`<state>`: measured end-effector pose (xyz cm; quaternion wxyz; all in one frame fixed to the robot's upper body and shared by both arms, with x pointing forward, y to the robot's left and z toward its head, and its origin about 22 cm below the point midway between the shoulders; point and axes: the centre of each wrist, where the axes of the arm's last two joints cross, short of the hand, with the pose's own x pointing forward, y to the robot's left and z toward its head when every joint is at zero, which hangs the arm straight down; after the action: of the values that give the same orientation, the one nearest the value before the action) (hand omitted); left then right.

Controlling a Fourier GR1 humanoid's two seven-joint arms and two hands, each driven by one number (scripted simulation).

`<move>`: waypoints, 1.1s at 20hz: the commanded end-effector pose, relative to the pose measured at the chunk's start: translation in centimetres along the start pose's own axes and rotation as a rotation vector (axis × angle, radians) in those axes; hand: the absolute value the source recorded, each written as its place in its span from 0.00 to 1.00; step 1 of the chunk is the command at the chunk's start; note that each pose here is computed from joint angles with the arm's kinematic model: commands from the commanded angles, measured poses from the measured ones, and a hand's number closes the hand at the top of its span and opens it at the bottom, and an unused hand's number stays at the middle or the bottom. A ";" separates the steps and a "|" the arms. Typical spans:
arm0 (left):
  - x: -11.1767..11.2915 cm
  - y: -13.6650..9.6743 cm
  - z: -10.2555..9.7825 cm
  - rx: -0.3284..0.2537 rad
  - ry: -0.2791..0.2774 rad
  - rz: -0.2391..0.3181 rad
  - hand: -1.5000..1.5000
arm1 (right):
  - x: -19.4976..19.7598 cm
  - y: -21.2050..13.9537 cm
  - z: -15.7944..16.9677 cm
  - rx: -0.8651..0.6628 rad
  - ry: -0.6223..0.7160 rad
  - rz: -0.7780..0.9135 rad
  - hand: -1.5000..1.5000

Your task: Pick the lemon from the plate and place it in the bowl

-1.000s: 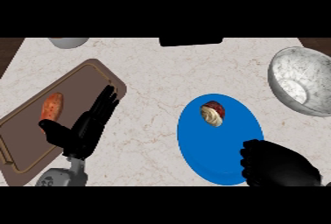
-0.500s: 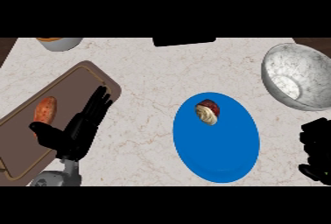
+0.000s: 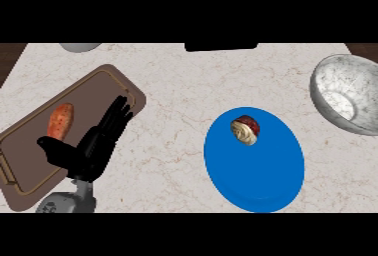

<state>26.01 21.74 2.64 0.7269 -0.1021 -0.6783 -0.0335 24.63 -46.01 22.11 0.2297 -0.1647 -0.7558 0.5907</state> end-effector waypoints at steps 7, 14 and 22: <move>-0.1 -1.9 -0.5 -0.105 0.004 -0.011 0.50 | -2.1 -2.7 5.1 -0.070 -0.058 -0.172 1.00; 0.1 -2.4 -1.3 -0.136 0.008 0.001 0.50 | -3.5 -0.6 2.3 -0.068 -0.077 -0.115 1.00; 0.2 -2.6 -2.1 -0.167 0.018 -0.028 0.50 | -6.5 4.9 -3.2 0.127 0.033 0.056 1.00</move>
<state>27.58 18.72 3.32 0.7180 -0.1500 -0.6737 -0.0901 29.52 -47.15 18.50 0.2751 -0.1924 -0.7390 0.5841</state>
